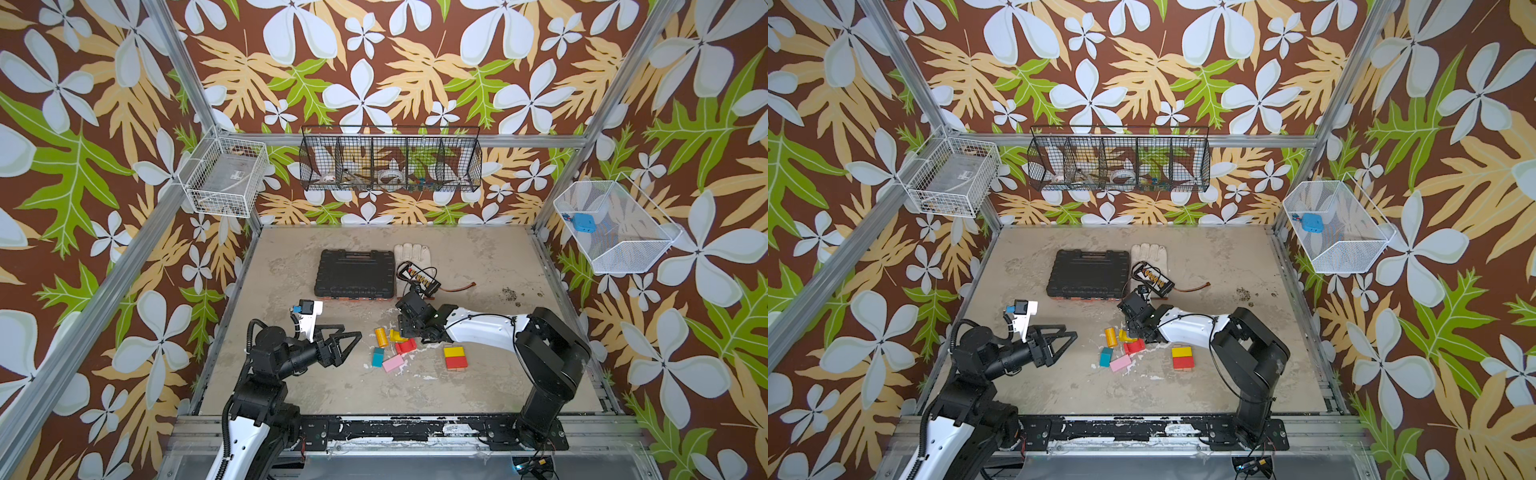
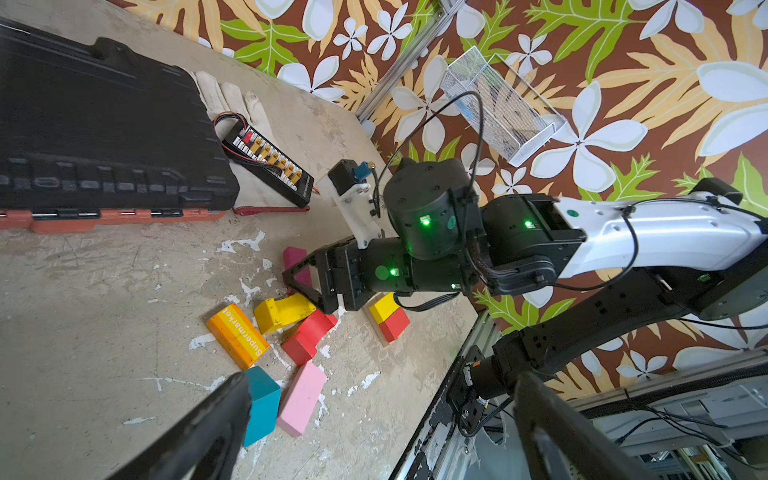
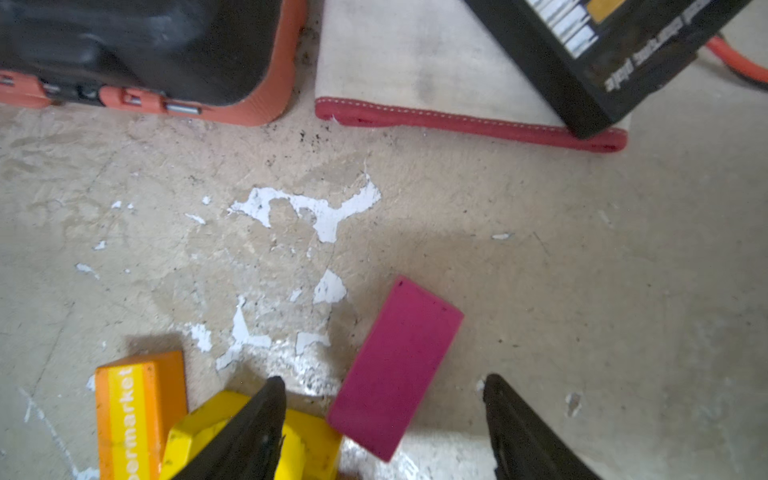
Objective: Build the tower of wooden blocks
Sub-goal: 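Move the open right gripper farther from the robot toward the magenta block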
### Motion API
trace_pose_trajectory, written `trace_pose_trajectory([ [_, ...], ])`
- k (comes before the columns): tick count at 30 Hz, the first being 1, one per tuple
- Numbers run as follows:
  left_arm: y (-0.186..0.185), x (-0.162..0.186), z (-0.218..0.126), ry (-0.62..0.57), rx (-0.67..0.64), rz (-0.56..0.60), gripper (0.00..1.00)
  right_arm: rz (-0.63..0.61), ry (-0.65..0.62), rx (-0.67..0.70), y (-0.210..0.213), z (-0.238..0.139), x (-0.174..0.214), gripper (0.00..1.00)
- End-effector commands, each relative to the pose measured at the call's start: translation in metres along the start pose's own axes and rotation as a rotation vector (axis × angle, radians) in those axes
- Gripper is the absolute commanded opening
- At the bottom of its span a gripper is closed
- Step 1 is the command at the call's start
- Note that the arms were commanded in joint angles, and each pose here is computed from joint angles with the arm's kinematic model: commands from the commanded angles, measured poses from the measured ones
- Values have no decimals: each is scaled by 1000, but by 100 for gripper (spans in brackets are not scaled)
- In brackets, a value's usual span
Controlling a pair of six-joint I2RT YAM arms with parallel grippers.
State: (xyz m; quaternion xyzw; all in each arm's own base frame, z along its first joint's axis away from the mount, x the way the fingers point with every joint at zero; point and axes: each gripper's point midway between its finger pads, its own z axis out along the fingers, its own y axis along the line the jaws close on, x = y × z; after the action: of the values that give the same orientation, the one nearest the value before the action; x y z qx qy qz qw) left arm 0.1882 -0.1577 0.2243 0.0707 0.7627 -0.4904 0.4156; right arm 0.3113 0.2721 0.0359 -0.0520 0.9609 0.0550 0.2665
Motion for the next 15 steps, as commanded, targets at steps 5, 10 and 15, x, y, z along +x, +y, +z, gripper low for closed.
trace_pose_trajectory([
  [5, -5, -5, 0, -14, 21, 26, 100, -18, 41, 29, -2, 17, 6, 72],
  [10, -4, -4, 1, -12, 19, 24, 100, -24, 42, 52, -7, 18, 8, 66],
  [15, -5, -5, -1, -21, 22, 33, 100, -12, 46, 43, -7, 19, 12, 62],
])
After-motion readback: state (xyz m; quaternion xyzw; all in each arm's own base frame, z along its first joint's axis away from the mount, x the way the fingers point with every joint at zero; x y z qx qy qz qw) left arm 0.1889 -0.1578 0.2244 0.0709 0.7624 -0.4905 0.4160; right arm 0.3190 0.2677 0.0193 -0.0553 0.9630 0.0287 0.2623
